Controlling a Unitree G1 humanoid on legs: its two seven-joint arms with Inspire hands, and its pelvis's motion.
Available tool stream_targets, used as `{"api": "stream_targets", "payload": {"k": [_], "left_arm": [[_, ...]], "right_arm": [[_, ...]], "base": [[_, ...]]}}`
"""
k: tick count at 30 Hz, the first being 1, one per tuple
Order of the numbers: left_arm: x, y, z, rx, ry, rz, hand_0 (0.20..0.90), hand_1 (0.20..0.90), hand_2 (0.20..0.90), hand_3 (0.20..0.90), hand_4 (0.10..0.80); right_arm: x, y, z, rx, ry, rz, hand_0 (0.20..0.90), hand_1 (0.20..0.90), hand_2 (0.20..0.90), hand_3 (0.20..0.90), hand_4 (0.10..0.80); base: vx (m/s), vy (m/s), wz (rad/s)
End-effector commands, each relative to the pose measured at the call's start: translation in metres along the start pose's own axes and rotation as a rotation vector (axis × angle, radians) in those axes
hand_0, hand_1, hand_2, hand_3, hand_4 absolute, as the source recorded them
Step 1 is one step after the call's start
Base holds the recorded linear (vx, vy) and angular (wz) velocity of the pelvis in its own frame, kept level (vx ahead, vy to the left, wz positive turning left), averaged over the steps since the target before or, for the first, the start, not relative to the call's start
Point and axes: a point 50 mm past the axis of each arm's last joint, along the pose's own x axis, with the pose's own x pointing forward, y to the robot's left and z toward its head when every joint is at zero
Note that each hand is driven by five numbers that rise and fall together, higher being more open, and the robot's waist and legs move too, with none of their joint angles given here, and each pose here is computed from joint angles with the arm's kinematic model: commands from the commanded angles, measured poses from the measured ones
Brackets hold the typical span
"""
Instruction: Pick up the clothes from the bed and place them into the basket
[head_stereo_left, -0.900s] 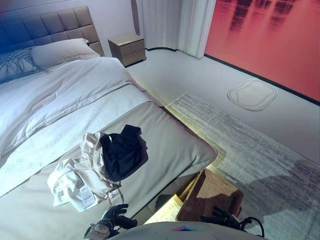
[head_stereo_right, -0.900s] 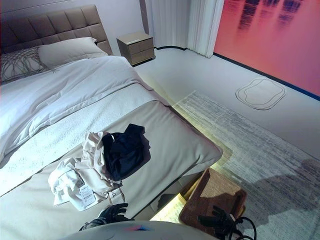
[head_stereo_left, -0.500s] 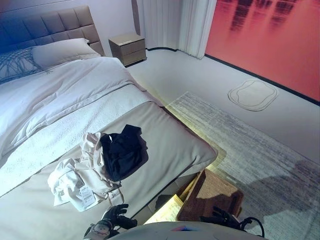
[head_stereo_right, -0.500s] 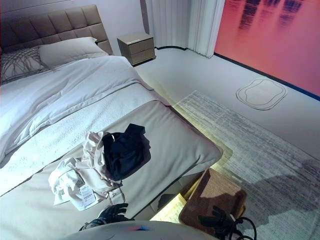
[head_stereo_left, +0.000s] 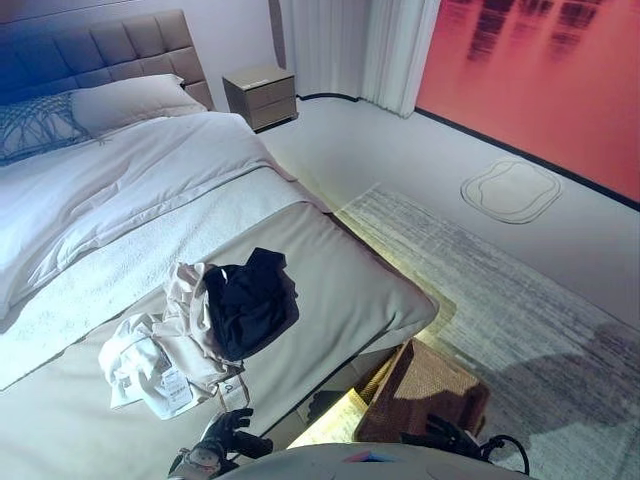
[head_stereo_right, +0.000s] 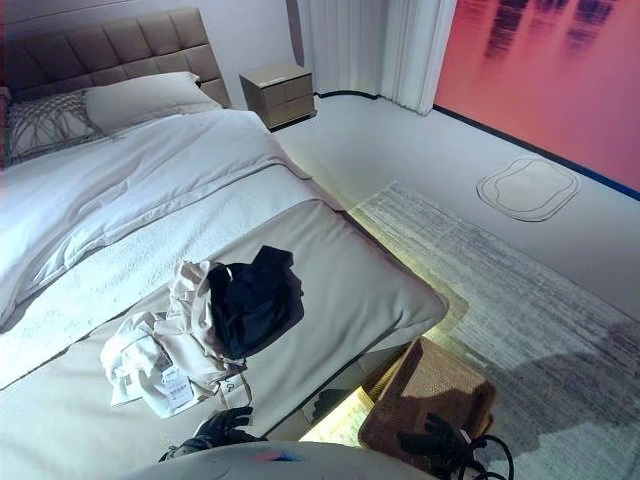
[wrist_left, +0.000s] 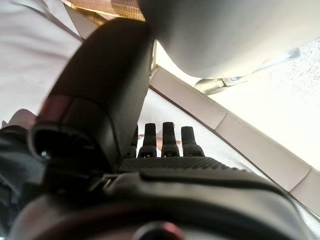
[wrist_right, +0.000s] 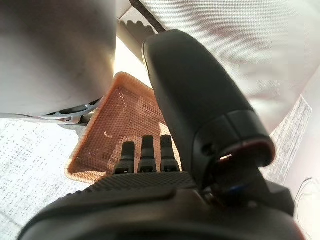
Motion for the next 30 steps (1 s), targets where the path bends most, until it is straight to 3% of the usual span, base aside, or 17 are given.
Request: {"api": "stream_targets", "payload": {"k": [1,8,14,17,21,24,30], "left_arm": [[0.001,0.005,0.001,-0.005,-0.009,0.057,0.9,0.9,0.9,0.9,0.8],[-0.004,0.023,0.0,0.021,-0.081,0.146,0.9,0.9,0.9,0.9,0.8],[-0.003,0.041,0.025,0.041,-0.207,0.157,0.9,0.9,0.9,0.9,0.8],[-0.003,0.062,0.05,0.066,-0.291,0.198,0.9,0.9,0.9,0.9,0.8],[-0.005,0.062,0.062,0.109,-0.361,0.191,0.9,0.9,0.9,0.9,0.8],[-0.007,0.061,0.063,0.097,-0.386,0.184,0.9,0.9,0.9,0.9,0.8],[-0.011,0.067,0.073,0.053,-0.436,0.184,0.9,0.9,0.9,0.9,0.8]], "right_arm": [[0.004,0.017,0.03,-0.092,-0.143,0.023,0.9,0.9,0.9,0.9,0.8],[0.005,0.014,0.093,-0.226,-0.365,0.009,0.9,0.9,0.9,0.9,0.8],[-0.011,0.003,0.206,-0.172,-0.676,-0.091,0.9,0.9,0.9,0.9,0.8],[-0.042,-0.021,0.292,-0.057,-0.845,-0.16,0.9,0.9,0.9,0.9,0.8],[-0.097,-0.055,0.363,-0.009,-1.085,-0.272,0.9,0.9,0.9,0.9,0.8],[-0.133,-0.067,0.395,-0.029,-1.203,-0.333,0.9,0.9,0.9,0.9,0.8],[-0.198,-0.058,0.449,-0.222,-1.375,-0.222,0.9,0.9,0.9,0.9,0.8]], "base": [[0.068,-0.014,0.08],[0.091,-0.007,0.21],[-0.096,-0.049,0.37],[-0.226,-0.132,0.53],[-0.098,0.007,0.46],[0.01,0.055,0.19],[-0.044,0.118,0.16]]}}
